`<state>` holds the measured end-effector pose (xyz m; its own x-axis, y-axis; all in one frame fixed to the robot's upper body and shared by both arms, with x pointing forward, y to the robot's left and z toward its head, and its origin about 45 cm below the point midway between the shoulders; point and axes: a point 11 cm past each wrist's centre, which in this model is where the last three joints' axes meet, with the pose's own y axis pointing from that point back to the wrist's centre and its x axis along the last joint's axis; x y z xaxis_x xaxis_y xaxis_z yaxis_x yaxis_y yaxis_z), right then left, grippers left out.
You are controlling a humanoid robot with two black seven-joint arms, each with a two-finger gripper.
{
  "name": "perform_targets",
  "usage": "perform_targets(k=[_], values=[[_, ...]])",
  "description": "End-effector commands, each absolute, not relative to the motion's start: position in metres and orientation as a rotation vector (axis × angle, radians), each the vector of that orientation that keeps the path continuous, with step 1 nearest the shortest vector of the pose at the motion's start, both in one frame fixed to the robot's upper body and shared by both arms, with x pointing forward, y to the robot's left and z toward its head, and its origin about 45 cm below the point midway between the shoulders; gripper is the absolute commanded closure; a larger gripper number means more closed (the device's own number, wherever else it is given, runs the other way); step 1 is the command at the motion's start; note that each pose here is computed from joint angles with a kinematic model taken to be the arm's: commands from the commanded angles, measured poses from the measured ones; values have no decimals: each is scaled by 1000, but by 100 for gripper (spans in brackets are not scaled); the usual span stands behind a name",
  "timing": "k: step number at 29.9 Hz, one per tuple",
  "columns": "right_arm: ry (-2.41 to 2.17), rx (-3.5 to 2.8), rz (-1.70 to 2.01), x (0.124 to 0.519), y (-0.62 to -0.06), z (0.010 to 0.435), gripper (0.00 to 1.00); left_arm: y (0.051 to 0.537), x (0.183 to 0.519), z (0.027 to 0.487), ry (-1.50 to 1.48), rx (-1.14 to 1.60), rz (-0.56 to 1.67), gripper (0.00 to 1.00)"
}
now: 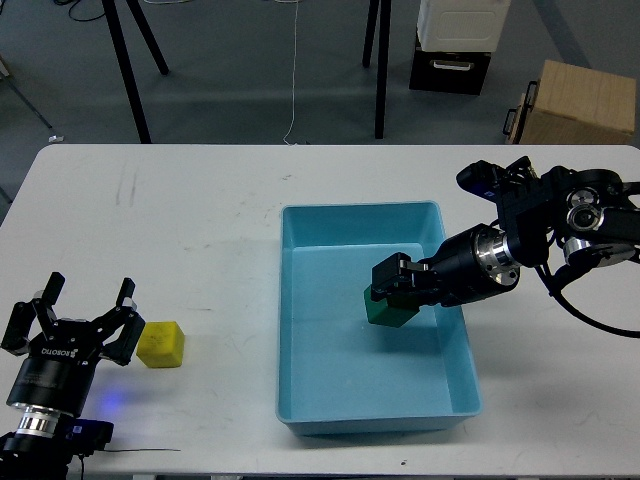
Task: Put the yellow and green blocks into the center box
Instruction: 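Lift the green cube and carry it into the blue box, then release the green cube in the box and raise the right gripper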
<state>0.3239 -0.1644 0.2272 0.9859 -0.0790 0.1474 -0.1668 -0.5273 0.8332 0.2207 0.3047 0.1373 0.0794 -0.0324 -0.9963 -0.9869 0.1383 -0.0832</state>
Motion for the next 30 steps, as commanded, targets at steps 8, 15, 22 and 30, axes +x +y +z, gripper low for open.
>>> perform_targets(k=[8,15,22,30], values=[[-151,2137,70,311,-153,206,69,304,222,138,1229,-1163,1031,0],[-154,2125,58,309,-154,200,16,304,222,138,1229,-1163,1031,0],[-180,2139,51,313,-155,206,2,304,222,138,1228,-1158,1032,0],[-448,2303,-157,350,-174,272,2,304,222,138,1228,-1158,1032,0]])
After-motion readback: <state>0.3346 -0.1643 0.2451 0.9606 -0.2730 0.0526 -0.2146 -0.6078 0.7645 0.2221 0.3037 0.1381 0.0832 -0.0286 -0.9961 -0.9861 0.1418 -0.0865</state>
